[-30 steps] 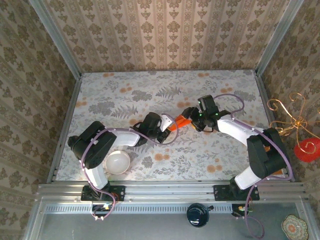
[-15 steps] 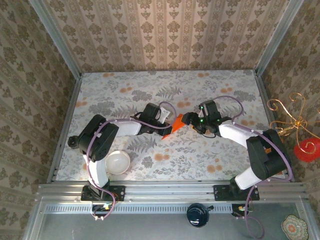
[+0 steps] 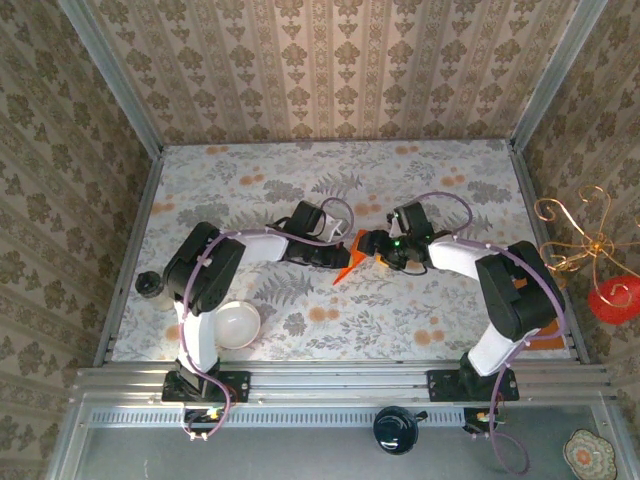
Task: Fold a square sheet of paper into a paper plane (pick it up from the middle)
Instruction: Fold the wing for the fifth time at the center of the table.
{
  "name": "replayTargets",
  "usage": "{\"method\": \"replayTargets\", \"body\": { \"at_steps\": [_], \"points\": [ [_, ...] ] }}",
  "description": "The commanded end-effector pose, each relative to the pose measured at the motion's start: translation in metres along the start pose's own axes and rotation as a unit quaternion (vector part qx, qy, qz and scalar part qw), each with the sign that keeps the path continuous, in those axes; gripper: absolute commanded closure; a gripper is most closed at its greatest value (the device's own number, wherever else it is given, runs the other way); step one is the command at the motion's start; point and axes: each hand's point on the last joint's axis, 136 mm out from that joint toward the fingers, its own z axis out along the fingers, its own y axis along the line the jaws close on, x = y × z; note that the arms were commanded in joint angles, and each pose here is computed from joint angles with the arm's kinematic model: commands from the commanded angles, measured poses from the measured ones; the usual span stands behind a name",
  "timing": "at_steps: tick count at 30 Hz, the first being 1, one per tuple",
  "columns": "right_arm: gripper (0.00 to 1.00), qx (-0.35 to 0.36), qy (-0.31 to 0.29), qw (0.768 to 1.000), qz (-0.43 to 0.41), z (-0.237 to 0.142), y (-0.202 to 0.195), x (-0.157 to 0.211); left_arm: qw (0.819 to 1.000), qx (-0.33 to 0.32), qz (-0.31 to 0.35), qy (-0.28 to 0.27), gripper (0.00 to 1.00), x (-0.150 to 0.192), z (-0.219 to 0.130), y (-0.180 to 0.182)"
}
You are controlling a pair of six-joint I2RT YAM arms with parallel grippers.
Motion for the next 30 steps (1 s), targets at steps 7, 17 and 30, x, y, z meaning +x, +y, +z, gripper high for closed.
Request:
{"method": "replayTargets", "body": {
  "at_steps": [7,17,30],
  "points": [
    [0.31,-0.014,0.01,1.0,-0.007,0.008,0.002,-0.005,0.997,0.04,-0.067,0.012,1.0,-0.002,0.0,-0.001],
    [0.31,-0.013,0.017,1.0,-0.001,0.016,-0.006,-0.01,0.992,0.07,-0.109,0.007,1.0,-0.003,0.001,0.001],
    [0.37,0.086,0.033,0.996,0.016,0.027,-0.042,-0.007,0.987,0.073,-0.14,0.009,1.0,-0.002,0.005,0.009]
  ]
}}
